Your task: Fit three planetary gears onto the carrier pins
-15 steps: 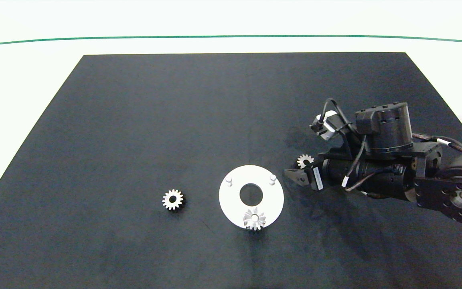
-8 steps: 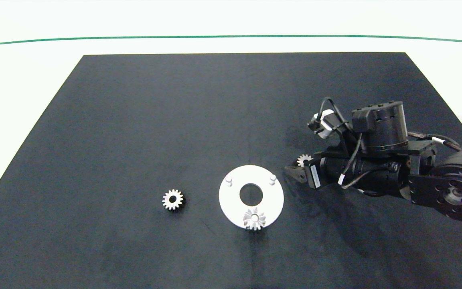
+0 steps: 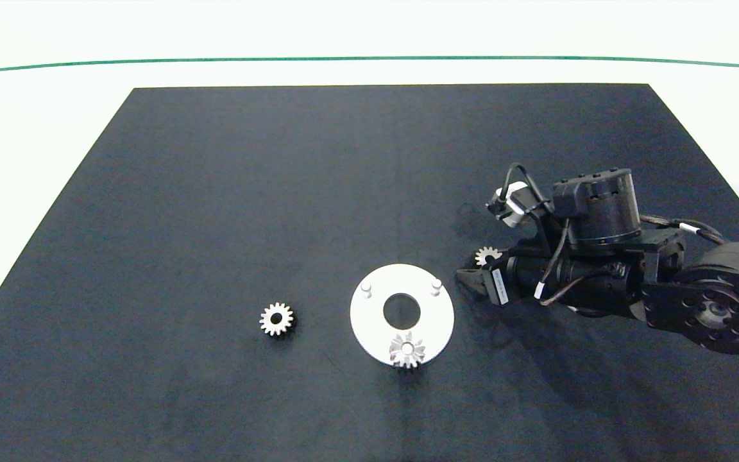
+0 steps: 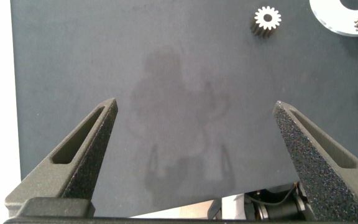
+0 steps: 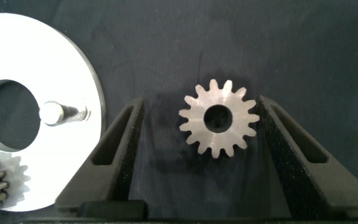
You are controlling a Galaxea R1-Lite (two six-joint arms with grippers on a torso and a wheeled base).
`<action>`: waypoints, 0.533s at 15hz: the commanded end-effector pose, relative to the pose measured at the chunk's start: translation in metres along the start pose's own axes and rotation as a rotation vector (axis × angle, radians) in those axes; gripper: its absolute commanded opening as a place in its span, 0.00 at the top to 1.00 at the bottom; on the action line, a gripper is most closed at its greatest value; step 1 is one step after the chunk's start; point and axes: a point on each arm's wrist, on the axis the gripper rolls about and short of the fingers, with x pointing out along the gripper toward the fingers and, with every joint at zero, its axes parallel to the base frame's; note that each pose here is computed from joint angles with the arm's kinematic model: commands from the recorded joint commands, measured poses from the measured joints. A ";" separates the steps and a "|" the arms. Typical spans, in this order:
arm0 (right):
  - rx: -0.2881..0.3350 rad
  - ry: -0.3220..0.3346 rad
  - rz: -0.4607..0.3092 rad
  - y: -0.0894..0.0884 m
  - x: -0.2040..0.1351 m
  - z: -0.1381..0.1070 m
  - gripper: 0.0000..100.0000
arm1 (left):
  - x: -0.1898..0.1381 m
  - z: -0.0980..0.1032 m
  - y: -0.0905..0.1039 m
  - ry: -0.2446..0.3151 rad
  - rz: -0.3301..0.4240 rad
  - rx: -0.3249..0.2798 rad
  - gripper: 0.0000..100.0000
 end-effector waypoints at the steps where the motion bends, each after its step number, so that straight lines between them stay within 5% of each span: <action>1: -0.001 0.003 0.000 0.000 0.002 -0.001 0.36 | 0.001 -0.001 0.000 0.009 -0.001 0.002 0.00; 8: 0.000 -0.004 -0.002 0.000 0.005 0.000 0.50 | 0.001 -0.001 0.000 0.010 -0.002 0.002 0.00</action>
